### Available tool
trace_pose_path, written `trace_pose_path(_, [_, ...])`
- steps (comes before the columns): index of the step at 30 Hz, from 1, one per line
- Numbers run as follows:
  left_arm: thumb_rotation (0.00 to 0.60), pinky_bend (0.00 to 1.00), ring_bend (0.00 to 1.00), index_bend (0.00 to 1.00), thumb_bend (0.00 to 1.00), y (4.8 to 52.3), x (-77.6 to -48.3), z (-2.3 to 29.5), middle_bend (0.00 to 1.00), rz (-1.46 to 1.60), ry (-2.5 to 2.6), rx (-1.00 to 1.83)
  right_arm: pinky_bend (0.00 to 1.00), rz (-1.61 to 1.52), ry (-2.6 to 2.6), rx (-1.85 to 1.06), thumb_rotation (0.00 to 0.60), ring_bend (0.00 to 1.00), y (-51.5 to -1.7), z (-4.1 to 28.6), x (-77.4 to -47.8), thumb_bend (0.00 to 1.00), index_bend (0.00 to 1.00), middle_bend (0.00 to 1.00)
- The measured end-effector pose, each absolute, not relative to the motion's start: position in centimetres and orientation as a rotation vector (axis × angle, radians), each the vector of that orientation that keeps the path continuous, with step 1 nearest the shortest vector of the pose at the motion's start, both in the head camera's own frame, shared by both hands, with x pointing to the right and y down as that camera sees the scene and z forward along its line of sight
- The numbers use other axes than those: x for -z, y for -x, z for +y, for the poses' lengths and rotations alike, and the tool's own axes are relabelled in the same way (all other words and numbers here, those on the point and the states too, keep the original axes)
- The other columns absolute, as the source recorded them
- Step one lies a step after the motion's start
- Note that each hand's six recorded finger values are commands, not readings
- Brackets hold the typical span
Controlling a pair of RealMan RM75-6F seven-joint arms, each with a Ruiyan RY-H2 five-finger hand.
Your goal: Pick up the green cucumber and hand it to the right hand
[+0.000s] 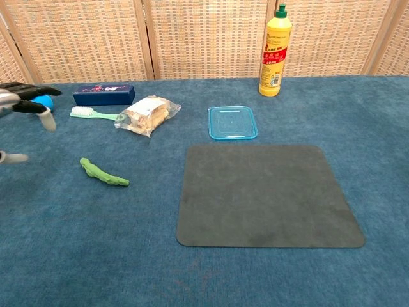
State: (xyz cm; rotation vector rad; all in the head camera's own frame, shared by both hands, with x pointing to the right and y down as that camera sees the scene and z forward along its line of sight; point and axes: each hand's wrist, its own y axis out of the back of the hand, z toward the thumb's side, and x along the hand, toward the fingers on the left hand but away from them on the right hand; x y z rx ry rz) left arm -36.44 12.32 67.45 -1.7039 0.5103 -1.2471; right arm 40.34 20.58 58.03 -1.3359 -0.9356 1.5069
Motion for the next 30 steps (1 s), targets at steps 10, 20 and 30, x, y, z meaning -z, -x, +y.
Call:
trace_pose_path(10, [0.6,0.0,0.0,0.42,0.36,33.8,-71.8,10.5,0.0,0.361,1.72,1.185,0.0,-0.928,1.316,-1.546,0.6,0.0,-41.1,20.4,-58.7,0.0,0.0,0.0])
trace_pose_path(20, [0.6,0.0,0.0,0.43,0.36,32.6,-73.9,10.8,0.0,0.279,1.721,1.194,0.0,-0.927,1.315,-1.556,0.6,0.0,-41.3,20.3,-58.9,0.0,0.0,0.0])
trace_pose_path(30, [0.6,0.0,0.0,0.44,0.36,31.8,-74.8,10.6,0.0,0.274,1.712,1.191,0.0,-0.932,1.314,-1.559,0.6,0.0,-41.4,20.3,-58.8,0.0,0.0,0.0])
